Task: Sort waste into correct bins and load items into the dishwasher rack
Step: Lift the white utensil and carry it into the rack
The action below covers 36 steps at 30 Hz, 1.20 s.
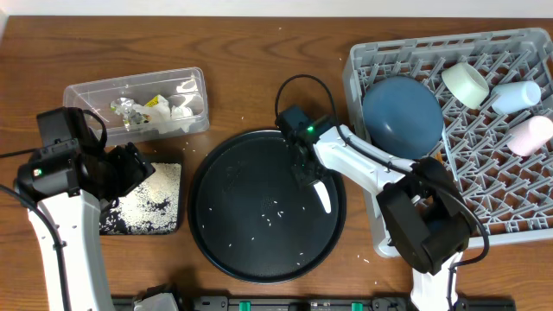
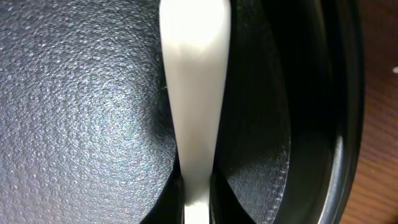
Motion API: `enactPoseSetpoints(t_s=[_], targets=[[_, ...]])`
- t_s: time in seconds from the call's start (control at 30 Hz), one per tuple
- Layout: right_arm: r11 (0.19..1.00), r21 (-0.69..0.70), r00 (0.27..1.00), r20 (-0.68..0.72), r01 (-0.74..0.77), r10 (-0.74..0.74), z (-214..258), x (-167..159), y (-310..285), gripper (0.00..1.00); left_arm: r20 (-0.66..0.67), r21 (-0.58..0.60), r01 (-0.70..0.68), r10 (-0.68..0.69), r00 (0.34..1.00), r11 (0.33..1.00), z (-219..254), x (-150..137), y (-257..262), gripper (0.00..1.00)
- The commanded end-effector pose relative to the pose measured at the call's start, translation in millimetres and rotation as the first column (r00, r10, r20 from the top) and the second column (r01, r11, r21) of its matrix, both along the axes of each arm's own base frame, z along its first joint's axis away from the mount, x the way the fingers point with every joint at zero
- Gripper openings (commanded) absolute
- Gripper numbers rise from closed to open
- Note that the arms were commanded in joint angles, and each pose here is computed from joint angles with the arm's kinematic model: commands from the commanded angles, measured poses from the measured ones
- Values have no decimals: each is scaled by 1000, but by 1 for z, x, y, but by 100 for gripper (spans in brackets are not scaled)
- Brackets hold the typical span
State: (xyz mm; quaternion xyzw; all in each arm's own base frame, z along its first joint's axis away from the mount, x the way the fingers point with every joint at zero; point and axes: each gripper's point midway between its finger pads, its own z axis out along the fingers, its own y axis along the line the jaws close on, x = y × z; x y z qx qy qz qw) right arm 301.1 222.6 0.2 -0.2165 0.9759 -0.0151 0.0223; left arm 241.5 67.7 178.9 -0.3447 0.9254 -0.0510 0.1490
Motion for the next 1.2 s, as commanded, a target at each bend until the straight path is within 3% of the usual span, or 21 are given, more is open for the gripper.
enactPoseSetpoints(t_s=[0.0, 0.23, 0.7, 1.0, 1.17], targets=[[998, -49, 999, -45, 25, -28, -13, -13, -7, 1, 0, -2, -16, 16, 1000, 1000, 1, 1, 1, 83], [999, -30, 999, -22, 38, -39, 10, -12, -7, 1, 0, -3, -16, 16, 1000, 1000, 1, 1, 1, 84], [994, 106, 986, 156, 38, -55, 110, 0, -25, 1, -3, -3, -16, 16, 1000, 1000, 1, 0, 1, 84], [977, 36, 930, 300, 209, -210, 172, 14, -132, 1, -3, -3, -17, 17, 1000, 1000, 1, 0, 1, 83], [958, -43, 916, 307, 285, -259, 177, 16, -196, 1, -4, -4, -16, 16, 1000, 1000, 1, 0, 1, 83]])
